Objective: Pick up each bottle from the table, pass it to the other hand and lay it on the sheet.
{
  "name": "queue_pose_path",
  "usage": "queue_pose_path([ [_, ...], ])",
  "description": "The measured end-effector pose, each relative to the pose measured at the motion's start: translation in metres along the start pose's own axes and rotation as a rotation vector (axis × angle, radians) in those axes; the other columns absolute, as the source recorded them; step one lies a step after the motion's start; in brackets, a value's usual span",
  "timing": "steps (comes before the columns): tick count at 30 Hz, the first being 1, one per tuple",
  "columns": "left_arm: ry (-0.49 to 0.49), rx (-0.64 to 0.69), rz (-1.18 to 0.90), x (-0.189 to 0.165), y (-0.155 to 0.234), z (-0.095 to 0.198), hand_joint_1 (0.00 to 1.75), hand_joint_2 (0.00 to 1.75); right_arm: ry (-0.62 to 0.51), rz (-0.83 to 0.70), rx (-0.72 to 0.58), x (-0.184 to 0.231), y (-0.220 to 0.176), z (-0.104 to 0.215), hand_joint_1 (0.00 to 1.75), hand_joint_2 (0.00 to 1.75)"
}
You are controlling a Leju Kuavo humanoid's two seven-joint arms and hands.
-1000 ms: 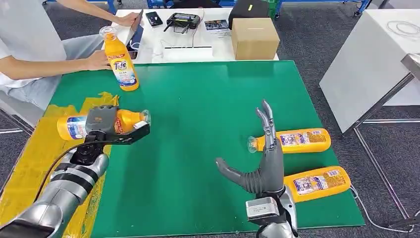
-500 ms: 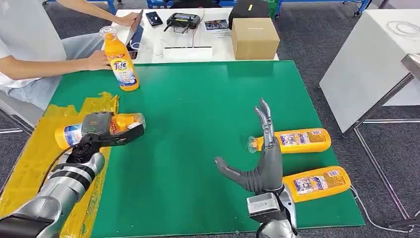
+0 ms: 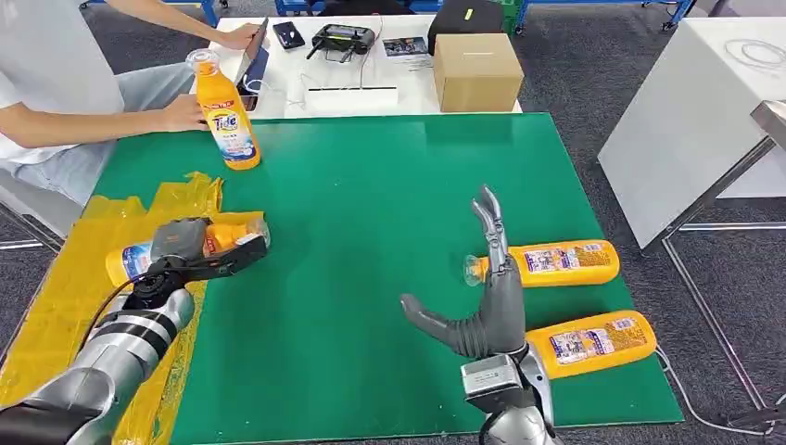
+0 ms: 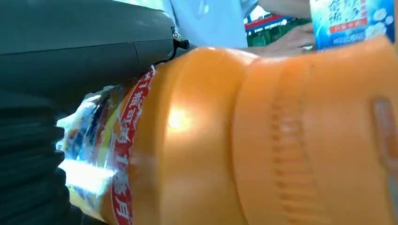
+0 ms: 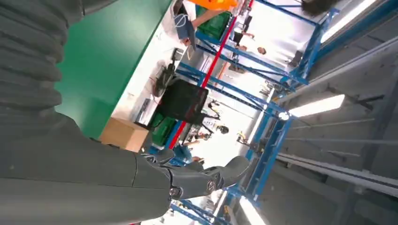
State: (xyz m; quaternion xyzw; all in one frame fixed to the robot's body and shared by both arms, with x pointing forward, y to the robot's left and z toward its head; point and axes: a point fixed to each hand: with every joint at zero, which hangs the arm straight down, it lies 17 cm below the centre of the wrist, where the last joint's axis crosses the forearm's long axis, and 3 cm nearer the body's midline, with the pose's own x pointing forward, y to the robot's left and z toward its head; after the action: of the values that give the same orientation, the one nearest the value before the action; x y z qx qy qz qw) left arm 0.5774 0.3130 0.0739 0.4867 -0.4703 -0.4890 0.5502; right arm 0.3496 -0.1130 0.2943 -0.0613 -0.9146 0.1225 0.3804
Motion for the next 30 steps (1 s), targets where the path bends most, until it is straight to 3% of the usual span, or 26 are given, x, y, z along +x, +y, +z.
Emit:
queue_pose_path([
  [25,0.015,-0.042,0.03,-0.003,-0.019,0.005,0.0,1.75,0.043,-0.011,0.087,-0.015,0.021,0.006,0.0,1.75],
  [30,-0.024,-0.006,0.14,0.005,-0.013,0.005,0.0,1.75,0.056,-0.017,0.116,-0.019,0.028,0.008,0.0,1.75],
])
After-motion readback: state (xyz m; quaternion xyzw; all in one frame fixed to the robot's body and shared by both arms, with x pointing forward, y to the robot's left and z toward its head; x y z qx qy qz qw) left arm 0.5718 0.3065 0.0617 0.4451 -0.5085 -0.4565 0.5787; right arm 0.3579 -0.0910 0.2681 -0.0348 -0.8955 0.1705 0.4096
